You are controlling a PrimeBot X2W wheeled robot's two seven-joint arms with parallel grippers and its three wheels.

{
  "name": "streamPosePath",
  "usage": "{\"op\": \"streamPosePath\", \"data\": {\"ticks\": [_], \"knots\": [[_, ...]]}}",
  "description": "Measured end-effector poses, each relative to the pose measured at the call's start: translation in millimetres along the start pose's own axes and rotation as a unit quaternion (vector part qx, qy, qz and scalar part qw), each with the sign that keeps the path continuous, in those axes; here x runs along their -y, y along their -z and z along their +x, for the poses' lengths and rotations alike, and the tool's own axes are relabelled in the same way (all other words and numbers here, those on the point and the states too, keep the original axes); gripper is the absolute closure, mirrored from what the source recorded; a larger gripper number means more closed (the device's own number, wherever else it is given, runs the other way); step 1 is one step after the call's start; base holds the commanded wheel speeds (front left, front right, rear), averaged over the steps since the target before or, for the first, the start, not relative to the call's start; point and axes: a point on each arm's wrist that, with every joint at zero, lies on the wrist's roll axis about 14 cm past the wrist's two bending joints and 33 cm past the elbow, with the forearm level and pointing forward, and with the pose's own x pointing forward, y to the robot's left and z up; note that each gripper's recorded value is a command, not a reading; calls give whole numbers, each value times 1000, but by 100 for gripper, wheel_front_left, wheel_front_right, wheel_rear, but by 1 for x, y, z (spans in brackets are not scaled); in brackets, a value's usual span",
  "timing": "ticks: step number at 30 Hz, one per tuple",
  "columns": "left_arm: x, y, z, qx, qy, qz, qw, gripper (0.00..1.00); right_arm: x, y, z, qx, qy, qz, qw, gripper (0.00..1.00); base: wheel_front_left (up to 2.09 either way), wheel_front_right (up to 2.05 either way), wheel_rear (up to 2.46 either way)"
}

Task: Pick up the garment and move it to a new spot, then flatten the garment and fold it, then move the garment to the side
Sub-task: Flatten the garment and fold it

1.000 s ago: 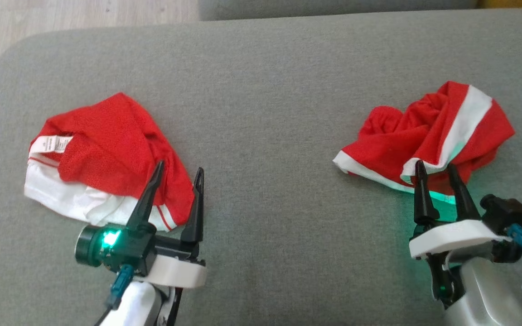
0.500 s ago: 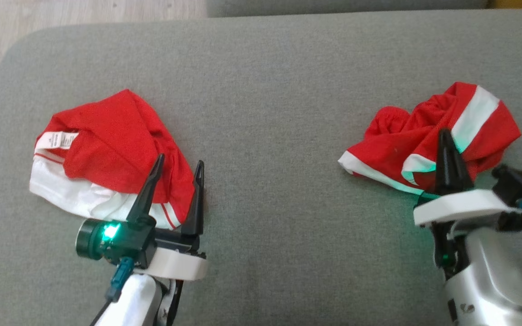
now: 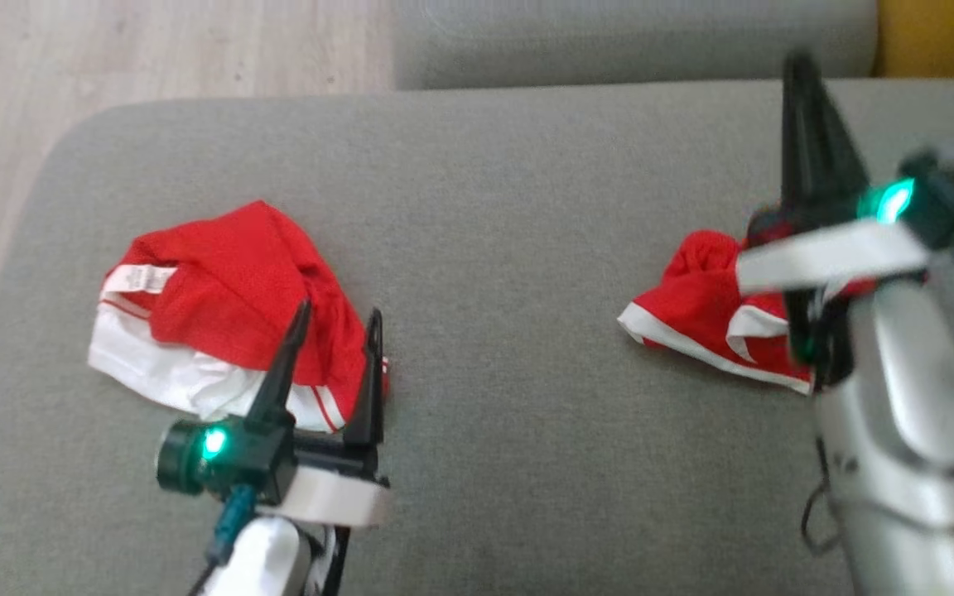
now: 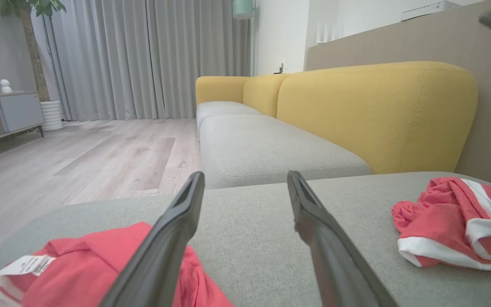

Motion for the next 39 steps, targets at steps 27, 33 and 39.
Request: {"op": "streamPosePath", "data": {"ticks": [27,33,39], "knots": [[2,20,-20,-30,6,-4,1000,0,19,90,-145,-159,77,28,984,0,0,0,0],[4,29,-22,-44,12,0,999,0,22,104,-160,-180,89,36,979,0,0,0,0],[4,30,-22,-46,11,-3,999,0,26,108,-158,-180,98,47,978,0,0,0,0]]}}
